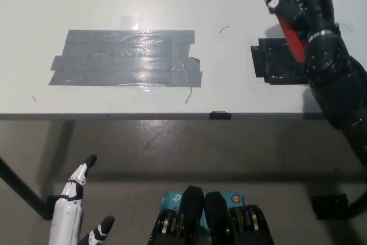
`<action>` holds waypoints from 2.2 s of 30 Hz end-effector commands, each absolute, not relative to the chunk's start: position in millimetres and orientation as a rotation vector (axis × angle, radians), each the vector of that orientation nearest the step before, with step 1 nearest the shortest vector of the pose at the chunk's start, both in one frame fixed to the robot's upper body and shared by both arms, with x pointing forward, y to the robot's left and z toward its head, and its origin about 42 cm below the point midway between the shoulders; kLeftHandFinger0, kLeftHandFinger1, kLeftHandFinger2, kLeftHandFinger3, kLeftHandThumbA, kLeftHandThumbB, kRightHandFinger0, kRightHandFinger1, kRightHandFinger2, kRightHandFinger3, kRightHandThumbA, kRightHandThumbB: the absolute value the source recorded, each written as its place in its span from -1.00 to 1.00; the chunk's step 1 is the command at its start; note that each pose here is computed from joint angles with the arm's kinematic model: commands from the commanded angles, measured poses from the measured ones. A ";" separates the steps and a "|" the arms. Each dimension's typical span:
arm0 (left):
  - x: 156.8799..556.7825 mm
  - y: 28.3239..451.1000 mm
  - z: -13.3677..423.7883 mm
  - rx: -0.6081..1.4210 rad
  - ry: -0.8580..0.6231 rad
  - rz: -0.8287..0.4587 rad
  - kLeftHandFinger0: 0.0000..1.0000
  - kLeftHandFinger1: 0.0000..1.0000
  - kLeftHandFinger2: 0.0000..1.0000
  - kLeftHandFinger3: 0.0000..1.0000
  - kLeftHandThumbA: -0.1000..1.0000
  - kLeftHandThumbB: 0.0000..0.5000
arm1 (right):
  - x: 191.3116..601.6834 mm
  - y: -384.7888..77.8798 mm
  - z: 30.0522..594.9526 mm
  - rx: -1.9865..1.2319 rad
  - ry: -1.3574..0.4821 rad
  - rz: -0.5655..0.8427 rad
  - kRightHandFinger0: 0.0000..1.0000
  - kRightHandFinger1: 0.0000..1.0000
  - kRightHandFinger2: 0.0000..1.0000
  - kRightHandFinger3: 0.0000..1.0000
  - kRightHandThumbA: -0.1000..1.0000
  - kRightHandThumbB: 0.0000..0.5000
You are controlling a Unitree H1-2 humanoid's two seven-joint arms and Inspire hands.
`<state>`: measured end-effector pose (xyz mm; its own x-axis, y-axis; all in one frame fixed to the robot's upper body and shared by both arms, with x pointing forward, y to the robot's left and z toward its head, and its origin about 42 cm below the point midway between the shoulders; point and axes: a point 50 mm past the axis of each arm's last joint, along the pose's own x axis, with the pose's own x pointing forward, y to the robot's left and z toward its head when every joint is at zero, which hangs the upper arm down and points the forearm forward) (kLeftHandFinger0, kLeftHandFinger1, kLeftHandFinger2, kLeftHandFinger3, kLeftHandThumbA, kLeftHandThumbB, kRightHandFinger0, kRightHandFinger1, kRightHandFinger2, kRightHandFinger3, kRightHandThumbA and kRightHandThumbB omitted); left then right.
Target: The robot first picks the multimeter with right hand and then unfolds the black stand on the back of it using left hand
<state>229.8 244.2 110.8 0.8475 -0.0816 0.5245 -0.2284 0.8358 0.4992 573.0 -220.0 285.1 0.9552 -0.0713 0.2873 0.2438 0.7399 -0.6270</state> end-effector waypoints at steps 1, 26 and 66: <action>231.7 249.1 123.7 0.570 -0.624 0.093 1.00 1.00 1.00 1.00 1.00 -0.26 | 581.3 -212.6 324.4 -0.786 -0.415 -0.145 -0.99 0.04 0.82 0.99 -1.00 -0.40; 229.8 247.9 123.5 0.588 -0.631 0.097 1.00 1.00 1.00 1.00 1.00 -0.49 | 571.3 -228.5 254.6 -0.944 -0.167 0.033 1.00 1.00 1.00 1.00 0.36 0.44; 247.9 227.7 120.6 0.555 -0.557 -0.008 1.00 1.00 1.00 1.00 1.00 -0.31 | 417.9 -204.8 420.9 -0.506 -0.969 0.007 1.00 1.00 1.00 1.00 0.81 0.53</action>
<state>233.6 227.2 108.9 0.8568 -0.1087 0.5040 -0.1868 0.8456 0.5000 474.1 -205.4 347.5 0.7413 0.2150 0.6359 0.2338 0.8053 -0.5448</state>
